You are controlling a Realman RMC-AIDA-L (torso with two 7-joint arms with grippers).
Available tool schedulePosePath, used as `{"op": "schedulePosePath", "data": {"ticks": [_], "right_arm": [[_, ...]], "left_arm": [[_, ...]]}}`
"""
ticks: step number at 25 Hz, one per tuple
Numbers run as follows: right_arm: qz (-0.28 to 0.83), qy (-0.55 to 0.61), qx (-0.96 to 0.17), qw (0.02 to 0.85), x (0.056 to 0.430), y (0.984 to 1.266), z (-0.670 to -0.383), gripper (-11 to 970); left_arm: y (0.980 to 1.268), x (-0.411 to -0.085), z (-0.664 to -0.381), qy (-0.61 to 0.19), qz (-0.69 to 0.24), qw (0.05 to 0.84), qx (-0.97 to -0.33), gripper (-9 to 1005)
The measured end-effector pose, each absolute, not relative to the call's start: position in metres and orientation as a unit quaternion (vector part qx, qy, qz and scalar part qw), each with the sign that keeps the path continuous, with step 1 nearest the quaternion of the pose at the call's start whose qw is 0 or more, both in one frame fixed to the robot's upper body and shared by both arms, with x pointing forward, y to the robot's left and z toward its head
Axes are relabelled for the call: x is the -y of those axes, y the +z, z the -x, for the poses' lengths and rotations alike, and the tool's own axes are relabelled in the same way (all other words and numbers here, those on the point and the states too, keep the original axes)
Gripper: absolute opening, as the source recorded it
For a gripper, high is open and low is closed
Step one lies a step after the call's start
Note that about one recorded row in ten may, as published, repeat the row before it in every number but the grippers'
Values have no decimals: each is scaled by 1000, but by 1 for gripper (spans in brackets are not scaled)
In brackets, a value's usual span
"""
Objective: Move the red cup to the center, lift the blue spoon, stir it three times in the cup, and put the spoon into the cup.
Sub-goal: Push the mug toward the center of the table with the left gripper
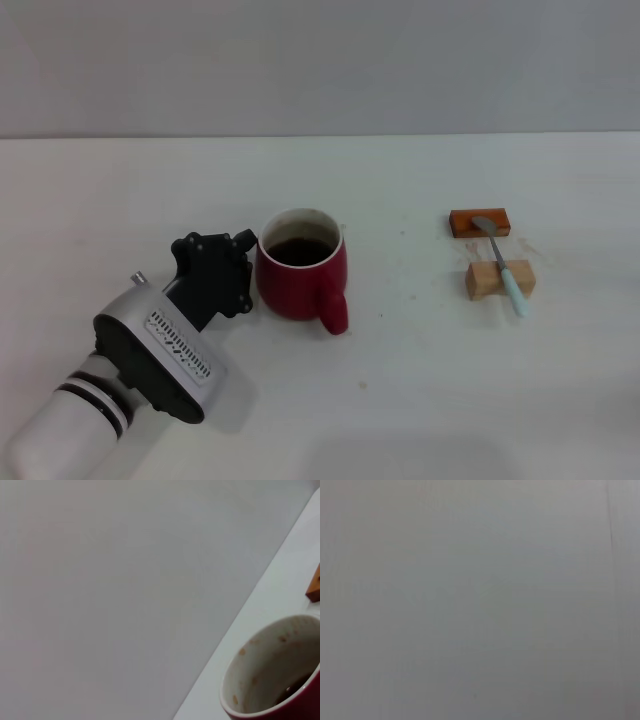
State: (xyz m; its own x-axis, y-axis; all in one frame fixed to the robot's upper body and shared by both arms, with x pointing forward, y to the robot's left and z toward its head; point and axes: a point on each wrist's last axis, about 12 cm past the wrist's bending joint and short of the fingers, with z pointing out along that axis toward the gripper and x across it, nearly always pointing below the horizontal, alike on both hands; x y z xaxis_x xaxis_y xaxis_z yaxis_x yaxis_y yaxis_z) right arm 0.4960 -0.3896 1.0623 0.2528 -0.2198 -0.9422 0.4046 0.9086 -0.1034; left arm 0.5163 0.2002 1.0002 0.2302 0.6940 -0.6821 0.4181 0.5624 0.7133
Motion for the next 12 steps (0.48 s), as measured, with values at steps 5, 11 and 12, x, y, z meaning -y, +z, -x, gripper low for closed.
{"op": "schedulePosePath", "data": {"ticks": [5, 11, 12], "right_arm": [[-80, -198, -578, 787, 390, 1062, -496, 717], [-80, -198, -578, 787, 390, 1062, -496, 717], [-80, -198, -578, 787, 390, 1062, -496, 717]], "left_arm": [[1000, -193, -515, 96, -460, 636, -612, 28], [999, -186, -513, 84, -465, 634, -612, 29], [999, -185, -512, 82, -467, 633, -613, 30]]}}
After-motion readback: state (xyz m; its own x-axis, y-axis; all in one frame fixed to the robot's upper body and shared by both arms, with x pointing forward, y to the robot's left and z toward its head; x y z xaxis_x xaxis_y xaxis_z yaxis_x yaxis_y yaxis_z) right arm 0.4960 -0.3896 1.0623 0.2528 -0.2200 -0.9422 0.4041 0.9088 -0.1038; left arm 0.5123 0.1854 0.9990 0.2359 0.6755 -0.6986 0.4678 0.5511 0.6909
